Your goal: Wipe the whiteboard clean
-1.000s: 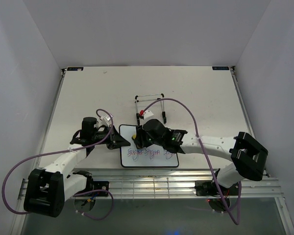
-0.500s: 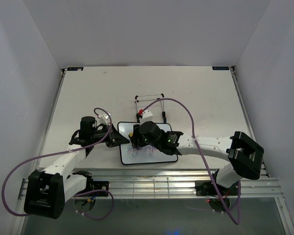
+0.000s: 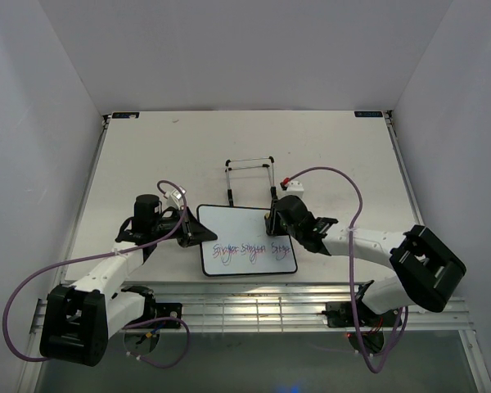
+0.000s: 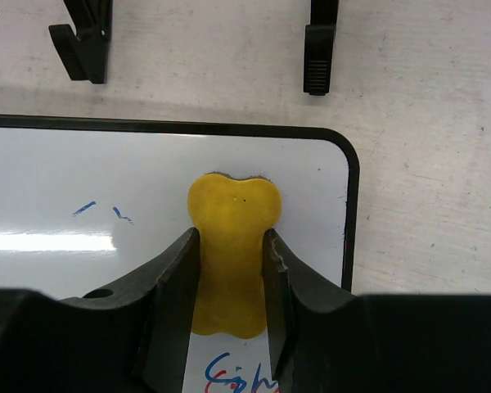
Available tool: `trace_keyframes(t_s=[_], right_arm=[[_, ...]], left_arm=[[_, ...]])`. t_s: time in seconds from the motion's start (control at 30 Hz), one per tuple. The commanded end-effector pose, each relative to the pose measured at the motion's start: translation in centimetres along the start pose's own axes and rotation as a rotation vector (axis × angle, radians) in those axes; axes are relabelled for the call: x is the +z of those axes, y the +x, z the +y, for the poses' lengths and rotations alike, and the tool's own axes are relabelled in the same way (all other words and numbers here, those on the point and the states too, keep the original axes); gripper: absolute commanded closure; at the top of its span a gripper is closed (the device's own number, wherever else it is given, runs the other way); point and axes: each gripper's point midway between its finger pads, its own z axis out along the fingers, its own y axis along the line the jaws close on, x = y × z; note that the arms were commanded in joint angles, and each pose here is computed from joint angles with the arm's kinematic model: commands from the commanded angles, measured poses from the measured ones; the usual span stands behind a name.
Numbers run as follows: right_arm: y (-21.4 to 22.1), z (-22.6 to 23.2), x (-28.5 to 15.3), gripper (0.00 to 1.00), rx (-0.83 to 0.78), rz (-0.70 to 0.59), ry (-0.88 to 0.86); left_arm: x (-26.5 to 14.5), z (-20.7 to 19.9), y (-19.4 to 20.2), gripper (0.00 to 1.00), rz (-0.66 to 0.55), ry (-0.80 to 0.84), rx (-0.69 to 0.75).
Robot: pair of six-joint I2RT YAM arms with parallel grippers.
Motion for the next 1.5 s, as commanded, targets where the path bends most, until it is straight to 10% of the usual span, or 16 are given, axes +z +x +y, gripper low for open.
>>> trace_keyframes(t_s=[0.0, 0.37, 0.57, 1.07, 1.47], right_arm=[[5.4, -2.7, -0.5, 0.68, -0.142, 0.198, 0.036], [3.2, 10.7, -4.0, 0.68, -0.208, 0.266, -0.533], [3.4, 12.2, -2.6, 0.68, -0.267, 0.364, -0.53], [8.0, -3.8, -0.1, 0.67, -0.105, 0.521, -0.194], [8.3, -5.0, -1.0, 0.67, -0.043, 0.499, -0.255]], left_arm=[[-0.9, -4.9, -0.3, 1.0, 0.01, 0.186, 0.311], [-0.7, -4.7, -0.3, 1.0, 0.016, 0.181, 0.298], [-0.6, -4.5, -0.3, 1.0, 0.021, 0.177, 0.287], [-0.6, -4.3, -0.4, 1.0, 0.007, 0.159, 0.28], [-0.4, -3.7, -0.8, 1.0, -0.02, 0.125, 0.261]])
